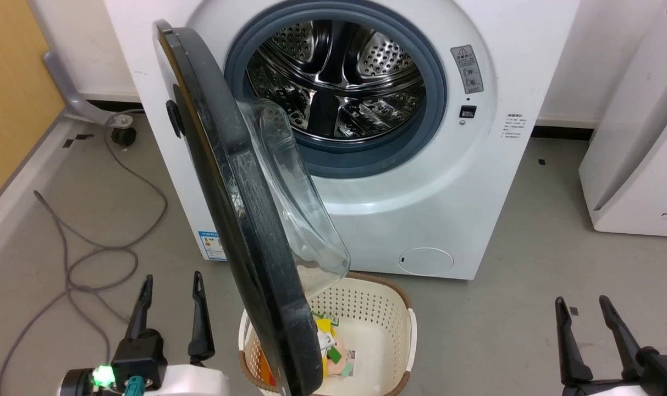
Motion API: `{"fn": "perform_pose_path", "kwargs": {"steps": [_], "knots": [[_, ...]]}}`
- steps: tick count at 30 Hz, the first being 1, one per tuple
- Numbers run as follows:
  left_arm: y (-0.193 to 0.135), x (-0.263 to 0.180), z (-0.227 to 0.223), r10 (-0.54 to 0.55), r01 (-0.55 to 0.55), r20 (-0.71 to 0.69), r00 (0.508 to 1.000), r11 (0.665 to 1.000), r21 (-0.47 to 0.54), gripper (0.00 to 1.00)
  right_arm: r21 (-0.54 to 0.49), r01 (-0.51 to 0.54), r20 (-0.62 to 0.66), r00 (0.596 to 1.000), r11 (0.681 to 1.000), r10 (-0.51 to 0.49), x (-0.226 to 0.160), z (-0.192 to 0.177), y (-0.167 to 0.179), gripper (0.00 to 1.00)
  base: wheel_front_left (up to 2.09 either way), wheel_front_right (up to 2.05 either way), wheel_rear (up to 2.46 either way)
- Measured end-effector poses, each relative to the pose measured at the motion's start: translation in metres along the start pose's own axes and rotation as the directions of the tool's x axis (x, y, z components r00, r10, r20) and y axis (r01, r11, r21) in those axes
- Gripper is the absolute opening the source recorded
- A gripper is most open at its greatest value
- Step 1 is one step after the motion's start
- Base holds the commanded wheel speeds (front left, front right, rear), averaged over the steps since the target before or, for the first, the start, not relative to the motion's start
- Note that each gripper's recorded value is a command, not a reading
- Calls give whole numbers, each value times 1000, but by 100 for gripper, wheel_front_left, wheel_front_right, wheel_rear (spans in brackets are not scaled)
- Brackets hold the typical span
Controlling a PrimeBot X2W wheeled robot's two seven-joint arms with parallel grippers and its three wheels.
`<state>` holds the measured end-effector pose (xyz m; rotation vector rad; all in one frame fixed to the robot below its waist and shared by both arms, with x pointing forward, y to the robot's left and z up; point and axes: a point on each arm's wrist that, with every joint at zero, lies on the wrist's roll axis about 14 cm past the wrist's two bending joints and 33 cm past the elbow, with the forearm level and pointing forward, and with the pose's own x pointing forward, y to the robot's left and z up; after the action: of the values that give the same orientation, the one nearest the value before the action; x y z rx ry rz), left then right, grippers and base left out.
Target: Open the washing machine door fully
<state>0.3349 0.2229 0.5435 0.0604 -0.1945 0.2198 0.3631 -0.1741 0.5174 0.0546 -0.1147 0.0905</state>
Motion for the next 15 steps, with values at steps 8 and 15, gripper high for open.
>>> {"fn": "perform_pose_path", "kwargs": {"steps": [8,15], "knots": [[17,16,49,30,-35,158,987,999,33,0,17,-10,9,1000,1000,9,3,2,4,100,0,0,0],[6,26,139,-16,-5,427,904,999,47,0,17,-17,26,1000,1000,17,5,7,6,100,0,0,0]]}}
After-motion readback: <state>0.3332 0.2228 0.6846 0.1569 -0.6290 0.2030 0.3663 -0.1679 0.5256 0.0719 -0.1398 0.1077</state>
